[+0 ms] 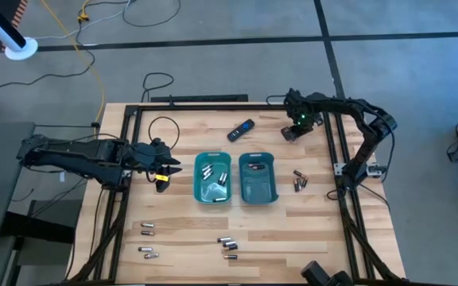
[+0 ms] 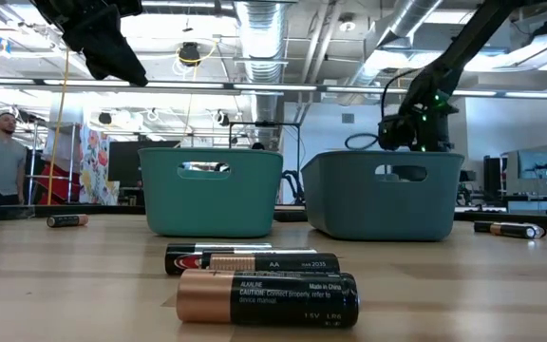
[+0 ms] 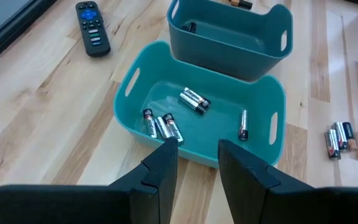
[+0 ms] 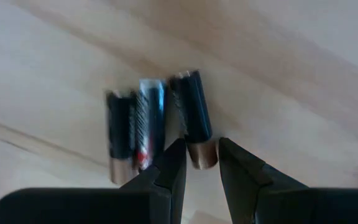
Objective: Sort batteries
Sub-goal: Put the copper and black battery into the blue bin
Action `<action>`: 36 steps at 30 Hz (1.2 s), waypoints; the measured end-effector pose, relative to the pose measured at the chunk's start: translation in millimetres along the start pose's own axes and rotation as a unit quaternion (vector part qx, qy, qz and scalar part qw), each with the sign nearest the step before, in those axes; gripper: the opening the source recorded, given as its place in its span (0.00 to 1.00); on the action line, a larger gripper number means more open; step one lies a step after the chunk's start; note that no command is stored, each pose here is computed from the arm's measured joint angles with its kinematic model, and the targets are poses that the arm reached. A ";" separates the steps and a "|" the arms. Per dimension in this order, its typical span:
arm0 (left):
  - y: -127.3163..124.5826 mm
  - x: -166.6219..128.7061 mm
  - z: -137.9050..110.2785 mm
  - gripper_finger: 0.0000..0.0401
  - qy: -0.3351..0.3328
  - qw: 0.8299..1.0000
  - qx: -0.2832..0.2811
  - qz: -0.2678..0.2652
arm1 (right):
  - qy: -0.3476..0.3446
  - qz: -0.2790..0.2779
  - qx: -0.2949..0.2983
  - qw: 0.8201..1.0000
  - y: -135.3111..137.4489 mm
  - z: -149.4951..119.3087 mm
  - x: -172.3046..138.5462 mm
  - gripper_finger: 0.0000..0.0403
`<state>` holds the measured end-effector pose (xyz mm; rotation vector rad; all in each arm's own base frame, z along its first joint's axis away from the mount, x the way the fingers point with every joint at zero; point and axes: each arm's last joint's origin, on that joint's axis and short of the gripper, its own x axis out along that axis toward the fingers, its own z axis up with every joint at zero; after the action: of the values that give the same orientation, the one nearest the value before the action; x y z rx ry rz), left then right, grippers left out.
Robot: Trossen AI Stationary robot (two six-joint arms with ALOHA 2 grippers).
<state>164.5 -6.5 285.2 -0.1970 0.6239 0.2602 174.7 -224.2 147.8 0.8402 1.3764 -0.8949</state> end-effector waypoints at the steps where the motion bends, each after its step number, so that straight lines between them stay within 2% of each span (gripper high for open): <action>1: 0.0 0.0 0.0 0.28 0.000 1.000 0.000 0.000 | 0.004 -0.001 0.000 1.000 -0.2 -1.9 2.8 0.28; 12: 0.0 0.0 0.0 0.28 0.000 1.000 0.000 0.000 | -0.011 0.002 -0.013 1.000 -0.1 -1.6 5.2 0.26; 20: 0.0 0.0 0.0 0.28 0.000 1.000 0.000 0.000 | 0.004 -0.001 -0.015 1.000 -0.8 -4.8 3.7 0.05; 24: 0.0 0.0 0.0 0.28 0.000 1.000 0.000 0.000 | 0.025 -0.005 -0.016 1.000 -2.6 -12.7 -1.7 0.02; 27: 0.0 0.0 0.0 0.28 0.000 1.000 0.000 0.000 | 0.022 -0.005 -0.015 1.000 -4.9 -20.8 -16.6 0.04; 33: 0.0 -0.1 -0.1 0.28 0.000 1.000 0.000 0.000 | -0.069 0.015 -0.007 0.998 -5.7 -36.6 -63.8 0.04; 36: 0.0 0.0 -0.1 0.28 0.000 1.000 0.000 0.000 | -0.127 0.029 -0.041 0.991 1.2 -48.4 -91.2 0.04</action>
<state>164.4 -6.5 285.2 -0.1969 0.6247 0.2600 155.1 -177.0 237.5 0.6746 1.1527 -0.8632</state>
